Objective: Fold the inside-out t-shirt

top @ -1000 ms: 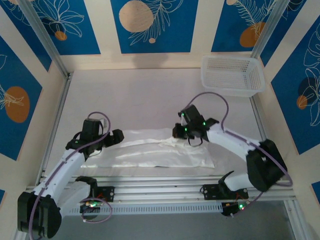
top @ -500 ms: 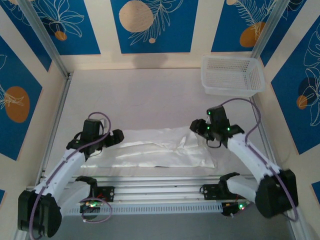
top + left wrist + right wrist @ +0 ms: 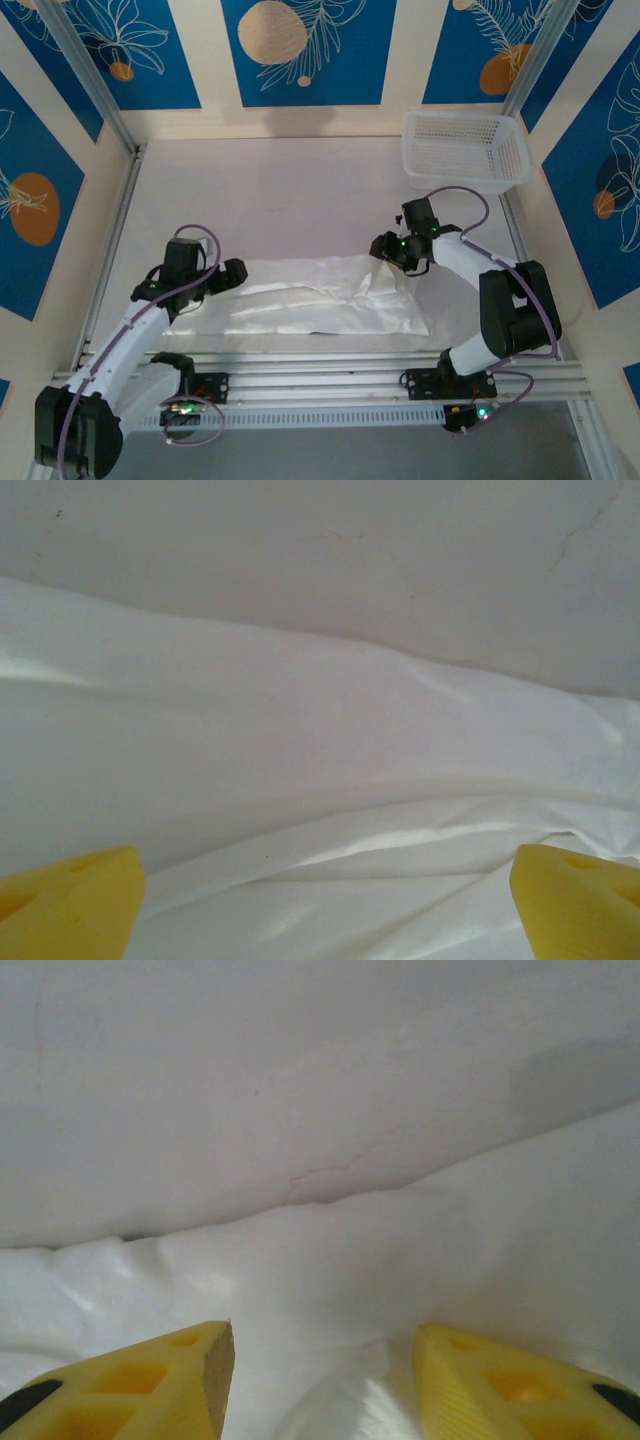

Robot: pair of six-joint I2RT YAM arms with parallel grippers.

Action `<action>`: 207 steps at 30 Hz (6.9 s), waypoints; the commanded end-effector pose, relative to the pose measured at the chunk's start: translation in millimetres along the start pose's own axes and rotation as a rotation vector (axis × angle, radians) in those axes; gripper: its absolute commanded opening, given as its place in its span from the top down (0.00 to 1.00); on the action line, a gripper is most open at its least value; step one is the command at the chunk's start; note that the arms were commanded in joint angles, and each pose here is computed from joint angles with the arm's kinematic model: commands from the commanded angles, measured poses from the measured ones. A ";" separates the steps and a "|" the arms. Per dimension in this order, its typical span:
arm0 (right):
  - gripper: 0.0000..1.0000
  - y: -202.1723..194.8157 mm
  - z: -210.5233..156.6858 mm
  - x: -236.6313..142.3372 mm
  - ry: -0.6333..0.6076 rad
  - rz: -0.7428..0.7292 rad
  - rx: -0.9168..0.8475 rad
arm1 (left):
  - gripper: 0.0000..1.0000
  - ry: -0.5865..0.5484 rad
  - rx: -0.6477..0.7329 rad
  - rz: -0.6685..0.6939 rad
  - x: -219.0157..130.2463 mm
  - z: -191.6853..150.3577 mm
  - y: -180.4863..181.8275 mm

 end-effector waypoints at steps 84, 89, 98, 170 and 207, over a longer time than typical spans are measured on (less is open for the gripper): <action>1.00 121.1 -152.9 108.5 0.338 -0.020 0.112 | 1.00 0.204 -0.319 0.195 270.5 170.7 -34.2; 1.00 206.0 -193.4 134.5 0.370 0.097 0.008 | 1.00 0.141 -0.327 0.045 290.3 216.3 -73.1; 0.90 218.3 -163.2 48.4 0.025 0.120 -0.286 | 0.71 -0.034 -0.167 -0.101 127.3 245.8 -131.4; 1.00 158.6 -156.8 54.6 0.121 0.204 -0.297 | 0.83 0.393 -0.389 0.012 11.6 -105.8 22.6; 1.00 140.1 -149.9 -32.7 -0.010 0.194 -0.338 | 1.00 0.289 -0.332 -0.093 -36.5 -78.0 -30.0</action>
Point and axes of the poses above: each hand's point on the last joint's axis, 136 mm out from that joint toward the fingers, its own x axis out along the fingers, its own y axis along the line the jaws close on, z = x × y, the point moved 1 cm from there along -x, back along the fingers, and after that the axes turned 3 degrees about -x, right-handed, at the moved point
